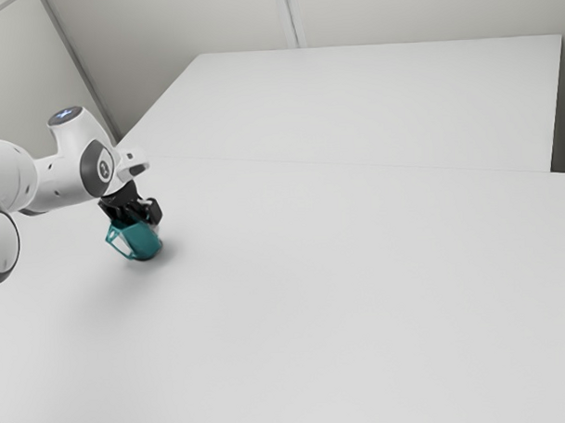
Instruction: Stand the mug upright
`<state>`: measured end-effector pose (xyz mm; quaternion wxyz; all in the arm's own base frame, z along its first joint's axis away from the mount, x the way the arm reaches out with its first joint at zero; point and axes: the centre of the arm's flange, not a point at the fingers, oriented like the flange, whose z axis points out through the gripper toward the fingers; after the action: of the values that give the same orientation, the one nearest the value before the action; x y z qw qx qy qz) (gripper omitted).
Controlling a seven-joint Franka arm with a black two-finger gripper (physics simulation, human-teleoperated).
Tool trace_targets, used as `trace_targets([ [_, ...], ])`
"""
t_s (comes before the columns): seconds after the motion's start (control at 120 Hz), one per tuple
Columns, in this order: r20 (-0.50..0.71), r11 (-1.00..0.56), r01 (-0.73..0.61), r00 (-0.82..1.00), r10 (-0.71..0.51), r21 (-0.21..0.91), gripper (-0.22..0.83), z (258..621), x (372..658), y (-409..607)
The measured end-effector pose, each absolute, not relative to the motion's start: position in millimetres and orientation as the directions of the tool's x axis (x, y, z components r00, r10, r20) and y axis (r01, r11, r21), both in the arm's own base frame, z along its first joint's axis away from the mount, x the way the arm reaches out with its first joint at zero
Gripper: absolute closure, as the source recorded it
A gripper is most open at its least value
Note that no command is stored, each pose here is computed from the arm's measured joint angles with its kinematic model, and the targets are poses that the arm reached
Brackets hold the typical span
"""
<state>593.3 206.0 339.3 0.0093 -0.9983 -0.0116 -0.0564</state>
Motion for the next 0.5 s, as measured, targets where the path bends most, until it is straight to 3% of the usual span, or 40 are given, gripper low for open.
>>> trace_targets([
  [0.117,0.148,-0.999,0.026,0.989,0.021,-0.028,0.15,361.6,599.3,203.5],
  [0.283,0.202,-0.998,0.009,0.979,-0.004,-0.062,0.07,421.3,610.2,199.8],
  [0.4,0.225,-0.996,-0.024,0.973,-0.043,-0.086,0.04,493.6,621.0,182.8],
  [0.5,0.174,-0.994,-0.084,0.980,-0.096,-0.073,0.02,564.8,617.2,128.3],
])
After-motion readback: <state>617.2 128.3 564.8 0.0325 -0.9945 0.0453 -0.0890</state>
